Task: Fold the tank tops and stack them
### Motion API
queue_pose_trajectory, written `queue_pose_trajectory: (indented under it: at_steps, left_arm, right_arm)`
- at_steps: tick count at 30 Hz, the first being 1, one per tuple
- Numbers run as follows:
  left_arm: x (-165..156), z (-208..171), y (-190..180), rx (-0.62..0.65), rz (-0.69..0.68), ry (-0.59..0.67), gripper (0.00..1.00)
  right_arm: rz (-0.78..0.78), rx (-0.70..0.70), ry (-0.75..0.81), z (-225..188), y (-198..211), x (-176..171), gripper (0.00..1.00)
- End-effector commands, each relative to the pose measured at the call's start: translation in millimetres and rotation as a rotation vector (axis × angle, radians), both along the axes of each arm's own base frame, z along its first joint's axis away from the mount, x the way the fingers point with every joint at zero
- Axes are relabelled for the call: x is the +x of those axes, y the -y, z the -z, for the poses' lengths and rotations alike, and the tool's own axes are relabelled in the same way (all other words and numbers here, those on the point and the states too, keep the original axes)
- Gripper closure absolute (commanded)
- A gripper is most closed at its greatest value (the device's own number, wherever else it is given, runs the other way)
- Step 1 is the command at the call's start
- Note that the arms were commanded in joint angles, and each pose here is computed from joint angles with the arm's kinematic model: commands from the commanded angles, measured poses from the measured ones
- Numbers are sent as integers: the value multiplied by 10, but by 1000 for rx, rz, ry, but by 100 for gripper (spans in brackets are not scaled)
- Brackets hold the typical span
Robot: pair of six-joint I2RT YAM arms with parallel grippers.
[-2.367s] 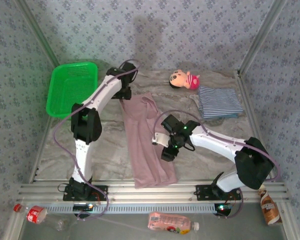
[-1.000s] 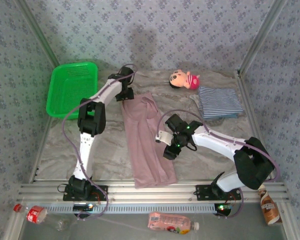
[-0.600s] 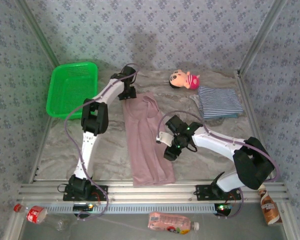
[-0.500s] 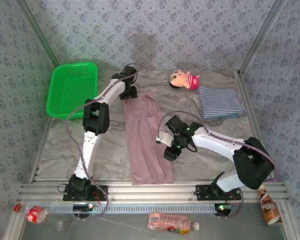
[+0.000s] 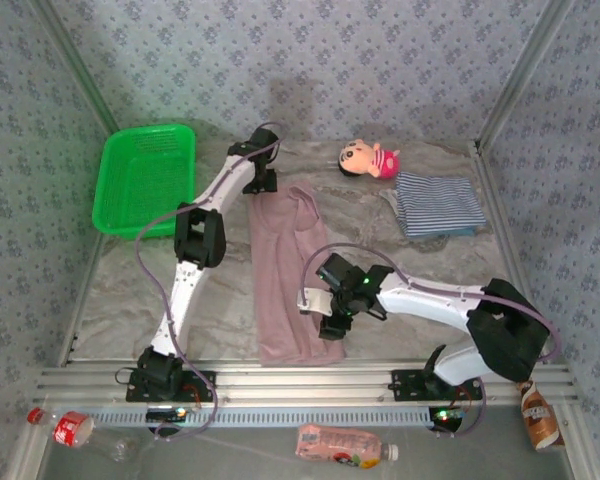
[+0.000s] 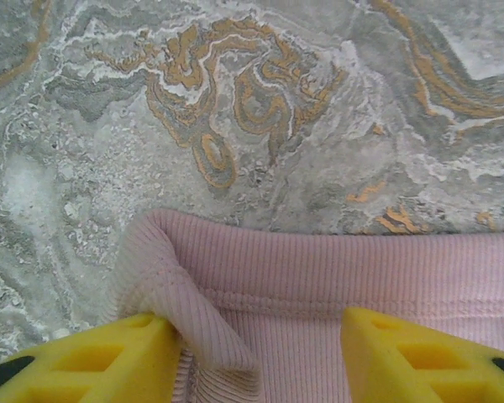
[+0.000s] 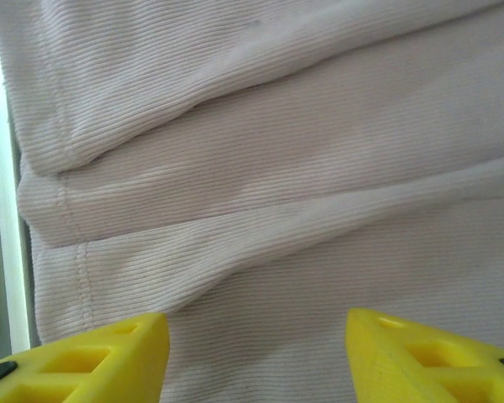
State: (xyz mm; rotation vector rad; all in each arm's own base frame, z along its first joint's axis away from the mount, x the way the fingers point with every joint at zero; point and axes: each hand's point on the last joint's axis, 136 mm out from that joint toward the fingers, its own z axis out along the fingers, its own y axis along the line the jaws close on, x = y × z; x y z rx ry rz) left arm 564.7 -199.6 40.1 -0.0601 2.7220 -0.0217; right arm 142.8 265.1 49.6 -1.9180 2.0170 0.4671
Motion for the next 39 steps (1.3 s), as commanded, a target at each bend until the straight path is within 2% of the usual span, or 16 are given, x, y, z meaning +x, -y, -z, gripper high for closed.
queue_pose_trajectory:
  at_steps: [1,8,13,22,28,34,39]
  left_arm:
    - [9,-347,73,-24,35,43,46]
    - [-252,-1004,160,-62,86,77,43]
    - [-844,-1120,166,-92,85,-11,43]
    - [-2357,-647,-102,-165,-57,-254,43]
    - [-3203,-347,-180,-180,-126,-385,43]
    - [-3874,-106,-75,-224,-166,-493,44]
    - [-4259,-3,-1,-253,-196,-540,45]
  right_arm:
    - [-119,-7,61,20,13,-114,39]
    - [-222,-28,92,86,125,-409,34]
    - [-257,-65,131,170,201,-478,34]
    - [-294,-122,192,307,193,-419,34]
    - [-269,-148,217,341,226,-340,35]
    - [-220,-98,241,228,58,-218,36]
    - [-242,-84,236,114,38,-243,36]
